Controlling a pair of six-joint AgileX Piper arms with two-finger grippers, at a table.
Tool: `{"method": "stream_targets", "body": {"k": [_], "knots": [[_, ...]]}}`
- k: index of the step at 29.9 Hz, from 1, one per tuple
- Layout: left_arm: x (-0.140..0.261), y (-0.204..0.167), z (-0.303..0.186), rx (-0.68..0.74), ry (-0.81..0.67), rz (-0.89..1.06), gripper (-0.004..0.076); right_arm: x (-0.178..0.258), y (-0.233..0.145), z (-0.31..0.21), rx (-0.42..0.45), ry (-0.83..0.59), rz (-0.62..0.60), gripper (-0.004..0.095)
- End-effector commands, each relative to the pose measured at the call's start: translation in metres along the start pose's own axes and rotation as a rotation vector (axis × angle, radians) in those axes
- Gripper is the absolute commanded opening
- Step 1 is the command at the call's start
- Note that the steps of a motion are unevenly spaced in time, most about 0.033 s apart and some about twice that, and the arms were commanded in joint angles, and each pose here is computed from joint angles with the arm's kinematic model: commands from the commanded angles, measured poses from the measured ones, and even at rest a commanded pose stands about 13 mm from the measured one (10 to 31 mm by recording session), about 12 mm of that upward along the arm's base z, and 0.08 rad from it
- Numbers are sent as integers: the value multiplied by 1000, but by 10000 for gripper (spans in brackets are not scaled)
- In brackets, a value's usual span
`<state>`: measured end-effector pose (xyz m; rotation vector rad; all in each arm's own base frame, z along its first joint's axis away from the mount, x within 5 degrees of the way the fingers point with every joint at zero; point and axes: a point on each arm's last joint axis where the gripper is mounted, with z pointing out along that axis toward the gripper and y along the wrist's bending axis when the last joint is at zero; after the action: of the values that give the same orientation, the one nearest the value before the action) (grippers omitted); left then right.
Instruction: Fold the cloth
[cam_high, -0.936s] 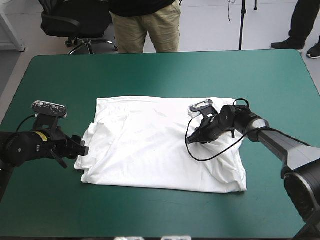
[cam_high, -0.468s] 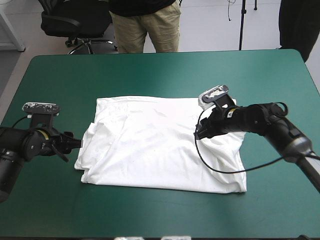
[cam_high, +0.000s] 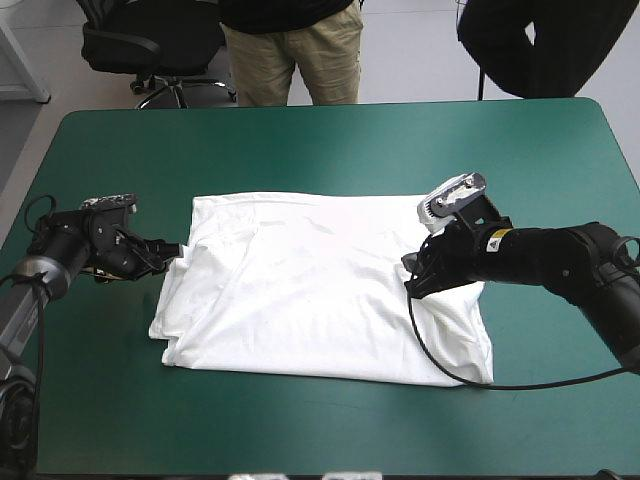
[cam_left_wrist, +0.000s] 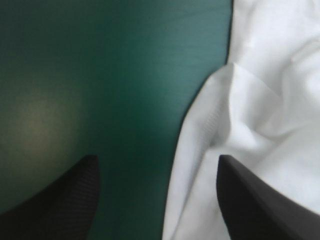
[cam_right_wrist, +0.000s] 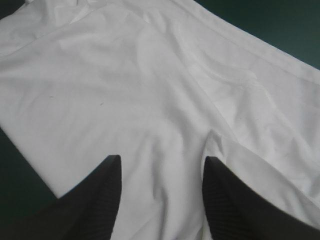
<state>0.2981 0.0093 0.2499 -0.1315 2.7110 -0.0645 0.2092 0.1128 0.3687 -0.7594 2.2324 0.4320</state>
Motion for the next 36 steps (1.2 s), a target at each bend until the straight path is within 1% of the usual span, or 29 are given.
{"method": "stream_targets", "body": {"k": [1, 3, 7, 11, 12, 13, 15, 17, 18, 23, 28, 31, 36], "knots": [[-19, 2, 2, 21, -75, -19, 472, -8, 4, -15, -2, -75, -6, 452], [-19, 0, 12, 39, -47, -11, 442, -9, 4, -15, -4, -76, -5, 435], [-15, -10, 32, 128, 40, 38, 385, -9, 4, -15, -2, -82, 4, 422], [-12, -10, 49, 140, 91, 57, 358, -9, 4, -15, -8, -80, 8, 413], [-11, -10, 52, 140, 102, 58, 342, -9, 4, -15, -10, -81, 10, 412], [-11, -10, 55, 141, 109, 63, 312, -9, 5, -15, -13, -82, 13, 412], [-10, -10, 58, 142, 120, 69, 210, -9, 5, -15, -18, -84, 17, 412], [-10, -10, 58, 144, 117, 70, 46, -9, 5, -15, -22, -85, 20, 407], [-10, -10, 58, 147, 116, 77, -20, -9, 5, -15, -22, -85, 20, 402], [-11, -13, 57, 179, 103, 86, -17, -10, 5, -15, -20, -88, 21, 387], [-14, -14, 41, 179, 54, 115, -17, -10, 5, -15, -19, -92, 21, 387], [-18, -14, 23, 163, 18, 149, -17, -10, 5, -15, -17, -96, 19, 387], [-33, -18, -33, 176, -98, 182, -17, -11, 5, -15, -16, -98, 17, 387]]}}
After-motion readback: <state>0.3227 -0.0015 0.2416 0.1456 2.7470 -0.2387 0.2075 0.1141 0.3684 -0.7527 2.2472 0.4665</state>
